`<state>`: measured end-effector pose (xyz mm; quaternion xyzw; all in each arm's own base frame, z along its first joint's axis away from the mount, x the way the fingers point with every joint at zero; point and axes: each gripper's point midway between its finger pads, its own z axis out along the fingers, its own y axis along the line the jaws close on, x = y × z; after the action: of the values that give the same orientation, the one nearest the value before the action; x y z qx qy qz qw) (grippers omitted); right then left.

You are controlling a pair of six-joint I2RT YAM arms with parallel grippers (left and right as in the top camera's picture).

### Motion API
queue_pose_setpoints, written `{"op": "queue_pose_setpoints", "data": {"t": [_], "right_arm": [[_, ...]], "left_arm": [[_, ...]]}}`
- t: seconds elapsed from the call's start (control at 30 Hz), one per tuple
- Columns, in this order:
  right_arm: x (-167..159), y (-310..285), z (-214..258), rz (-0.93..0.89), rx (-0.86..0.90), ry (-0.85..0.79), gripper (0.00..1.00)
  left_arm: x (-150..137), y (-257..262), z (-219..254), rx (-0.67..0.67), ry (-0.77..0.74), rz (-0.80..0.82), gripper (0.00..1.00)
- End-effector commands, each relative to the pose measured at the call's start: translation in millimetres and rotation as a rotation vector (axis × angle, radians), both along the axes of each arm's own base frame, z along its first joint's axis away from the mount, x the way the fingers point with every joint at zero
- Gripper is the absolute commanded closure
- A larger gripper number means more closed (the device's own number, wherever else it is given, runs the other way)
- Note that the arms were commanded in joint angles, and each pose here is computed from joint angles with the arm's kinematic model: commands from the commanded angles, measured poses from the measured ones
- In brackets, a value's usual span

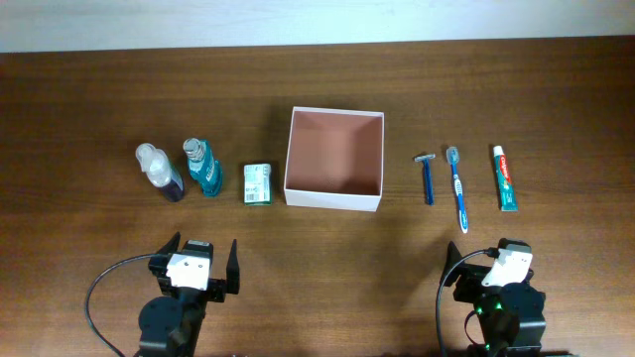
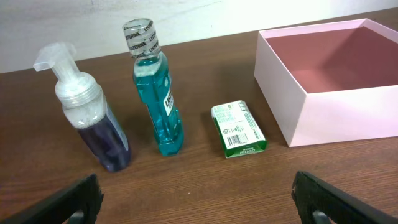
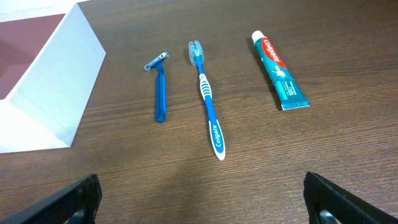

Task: Pack container

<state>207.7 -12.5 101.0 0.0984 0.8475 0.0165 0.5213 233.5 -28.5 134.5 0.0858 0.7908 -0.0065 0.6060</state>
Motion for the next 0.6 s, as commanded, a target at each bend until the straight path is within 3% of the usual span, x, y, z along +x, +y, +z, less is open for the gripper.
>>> {"op": "queue_pose_setpoints", "data": {"t": [0.0, 0.07, 0.27, 0.57], "right_arm": [[0, -1, -2, -0.011, 0.011, -0.001, 0.01], [0, -1, -2, -0.011, 0.011, -0.001, 0.01], [0, -1, -2, -0.011, 0.011, -0.001, 0.01], [0, -1, -2, -0.011, 0.011, -0.001, 0.01]], "left_arm": [[0, -3, 0, 0.005, -0.009, -0.021, 0.00], [-1, -8, 2, -0.009, -0.012, -0.049, 0.01], [-4, -12, 6, -0.266, 0.050, 0.000, 0.01], [3, -6, 68, -0.248, 0.183, 0.060, 0.01]]}}
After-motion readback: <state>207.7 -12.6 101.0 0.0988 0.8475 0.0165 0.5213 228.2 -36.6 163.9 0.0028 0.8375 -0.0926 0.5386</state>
